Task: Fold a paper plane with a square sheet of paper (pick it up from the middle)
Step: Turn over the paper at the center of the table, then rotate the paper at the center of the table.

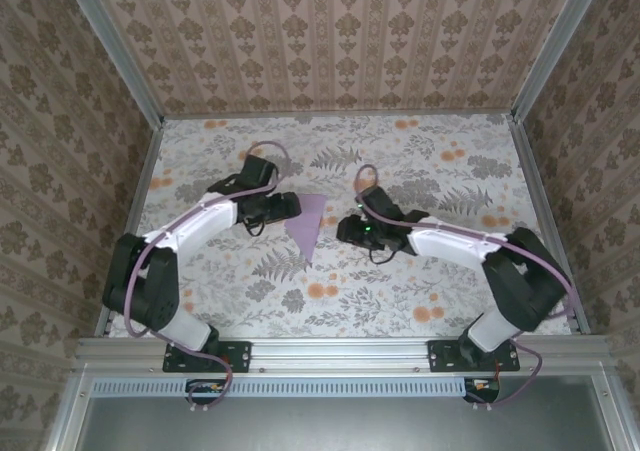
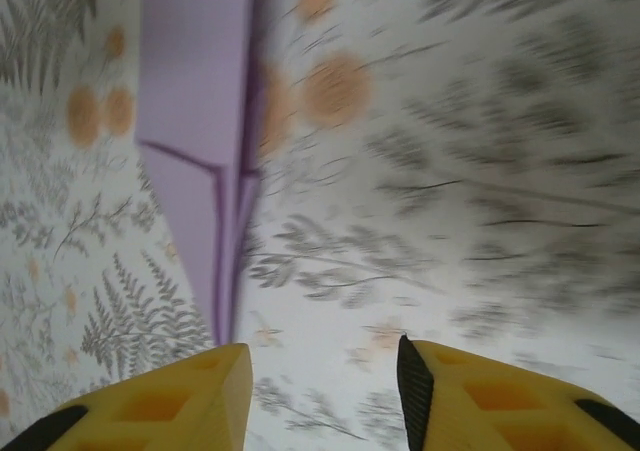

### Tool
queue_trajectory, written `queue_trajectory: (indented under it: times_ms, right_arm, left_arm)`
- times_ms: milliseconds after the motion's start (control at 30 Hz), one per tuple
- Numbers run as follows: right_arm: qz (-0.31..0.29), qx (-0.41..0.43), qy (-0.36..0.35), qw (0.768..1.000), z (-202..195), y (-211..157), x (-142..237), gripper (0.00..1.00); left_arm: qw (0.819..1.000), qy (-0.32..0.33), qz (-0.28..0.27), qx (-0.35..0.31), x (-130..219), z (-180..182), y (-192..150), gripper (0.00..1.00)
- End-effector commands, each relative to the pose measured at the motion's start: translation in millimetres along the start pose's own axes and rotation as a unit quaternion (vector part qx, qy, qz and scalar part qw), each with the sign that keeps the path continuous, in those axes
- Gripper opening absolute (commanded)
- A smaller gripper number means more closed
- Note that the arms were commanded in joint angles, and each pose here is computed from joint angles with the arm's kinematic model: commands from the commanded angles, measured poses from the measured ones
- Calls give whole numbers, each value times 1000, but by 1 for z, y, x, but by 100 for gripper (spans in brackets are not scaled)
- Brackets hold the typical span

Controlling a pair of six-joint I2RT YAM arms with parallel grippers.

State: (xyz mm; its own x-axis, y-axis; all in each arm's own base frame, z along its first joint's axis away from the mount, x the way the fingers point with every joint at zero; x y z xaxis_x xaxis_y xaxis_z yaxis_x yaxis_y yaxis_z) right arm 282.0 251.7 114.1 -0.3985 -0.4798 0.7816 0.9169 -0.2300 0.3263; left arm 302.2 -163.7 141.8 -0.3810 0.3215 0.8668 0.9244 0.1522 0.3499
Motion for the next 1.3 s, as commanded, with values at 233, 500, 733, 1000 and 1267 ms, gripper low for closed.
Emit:
queue_trajectory:
  times_ms: [233,500,733,1000,1267]
  right_arm:
    - [50,27,26,998,83,-21,-66,40]
    - [85,46,-59,994,65,-28,-91,39]
    - [135,118,-105,978,34,-37,-85,39]
    - [194,267,-84,940,-5,-46,-46,34]
    - [61,234,19,970,33,-17,2,37]
  left_arm:
    - [995,-30,-54,84,34,67,-9,100]
    - [991,-60,-54,109,35,83,-19,100]
    - [990,-86,-46,102,31,78,-19,100]
    - [989,-118,-18,91,23,65,-20,100]
    - [988,-137,-4,78,13,41,-24,100]
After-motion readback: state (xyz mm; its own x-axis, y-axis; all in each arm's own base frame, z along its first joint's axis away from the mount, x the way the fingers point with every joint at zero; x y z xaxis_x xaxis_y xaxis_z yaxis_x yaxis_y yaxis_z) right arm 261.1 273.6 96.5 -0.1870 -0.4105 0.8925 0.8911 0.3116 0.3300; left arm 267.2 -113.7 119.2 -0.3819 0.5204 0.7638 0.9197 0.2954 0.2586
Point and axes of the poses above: each hand's point on the last joint's axis, 136 mm out from that joint toward the fingers, its own x axis back along the fingers, its own z axis along the line the jaws close on, y = z × x, the point moved 5 cm from there along x, back along the fingers, and after that the axes turned 1 degree about -x, right-handed, at the moved point
